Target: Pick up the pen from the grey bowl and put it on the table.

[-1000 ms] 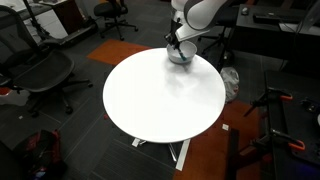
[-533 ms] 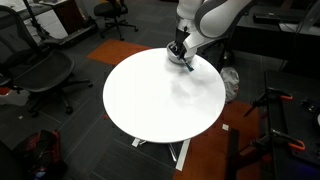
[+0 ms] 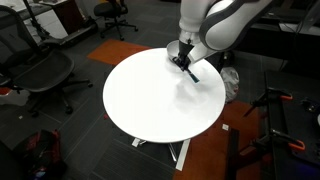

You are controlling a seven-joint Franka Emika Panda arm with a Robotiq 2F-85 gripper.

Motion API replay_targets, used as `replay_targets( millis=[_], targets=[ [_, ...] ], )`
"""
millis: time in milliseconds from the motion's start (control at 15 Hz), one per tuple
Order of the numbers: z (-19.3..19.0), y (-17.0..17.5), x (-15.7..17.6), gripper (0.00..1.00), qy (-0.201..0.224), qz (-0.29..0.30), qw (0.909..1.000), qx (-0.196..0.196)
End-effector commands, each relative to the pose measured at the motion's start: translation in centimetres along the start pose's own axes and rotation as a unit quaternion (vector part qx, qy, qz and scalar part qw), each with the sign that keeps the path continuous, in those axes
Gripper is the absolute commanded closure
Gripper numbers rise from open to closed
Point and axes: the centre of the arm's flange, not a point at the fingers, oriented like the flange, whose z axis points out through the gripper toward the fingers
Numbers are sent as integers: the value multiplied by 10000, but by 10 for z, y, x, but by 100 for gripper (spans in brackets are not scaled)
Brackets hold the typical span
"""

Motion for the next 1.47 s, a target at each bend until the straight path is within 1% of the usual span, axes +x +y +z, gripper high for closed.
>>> replay_targets(
  millis=[0,467,933,1000,1067,1133,1333,1400],
  targets=[
    [7,13,-10,95,-179,173,9997,14],
    [31,32,-2,95,-400,556,9977,-22],
    [45,40,2,95,-473,665,9966,-90],
    [46,40,2,56,-472,672,9966,-118],
    [47,39,2,55,-476,663,9966,-121],
    [47,39,2,49,-471,661,9966,-129],
    [47,39,3,25,-462,640,9968,-137],
    [46,39,4,19,-449,625,9969,-137]
  ],
)
